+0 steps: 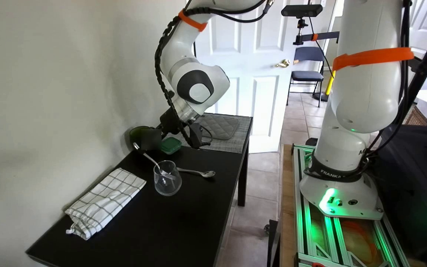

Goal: Lift the folk and spoon from the table and put them in the glass cup

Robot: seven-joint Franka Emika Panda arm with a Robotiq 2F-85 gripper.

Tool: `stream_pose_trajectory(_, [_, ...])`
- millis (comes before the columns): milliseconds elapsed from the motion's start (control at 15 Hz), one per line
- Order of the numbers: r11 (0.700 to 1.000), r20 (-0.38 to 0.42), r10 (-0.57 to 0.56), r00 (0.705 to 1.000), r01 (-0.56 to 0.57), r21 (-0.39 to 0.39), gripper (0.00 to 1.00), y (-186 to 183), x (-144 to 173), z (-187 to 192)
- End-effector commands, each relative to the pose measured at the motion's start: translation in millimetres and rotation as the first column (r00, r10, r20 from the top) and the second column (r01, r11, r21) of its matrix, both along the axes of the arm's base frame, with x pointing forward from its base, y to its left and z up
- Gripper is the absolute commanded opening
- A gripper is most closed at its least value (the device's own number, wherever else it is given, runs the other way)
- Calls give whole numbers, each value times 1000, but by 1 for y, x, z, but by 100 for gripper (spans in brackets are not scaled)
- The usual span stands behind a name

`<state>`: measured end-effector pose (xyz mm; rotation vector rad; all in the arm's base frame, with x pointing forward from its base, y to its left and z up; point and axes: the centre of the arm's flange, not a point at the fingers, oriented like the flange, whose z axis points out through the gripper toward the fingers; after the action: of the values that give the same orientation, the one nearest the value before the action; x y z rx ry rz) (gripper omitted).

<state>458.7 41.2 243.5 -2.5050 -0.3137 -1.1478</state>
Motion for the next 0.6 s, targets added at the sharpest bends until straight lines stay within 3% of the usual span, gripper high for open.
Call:
stream_pose_trajectory(0, [1000, 8, 2, 1000, -2, -9, 52, 4, -6, -11])
stream_pose_trajectory(400, [1000, 1, 5, 1000, -5, 1, 98, 1, -10, 4])
stream_pose_trajectory(533, [1000, -11, 3, 1000, -3, 2, 100, -3, -11, 15])
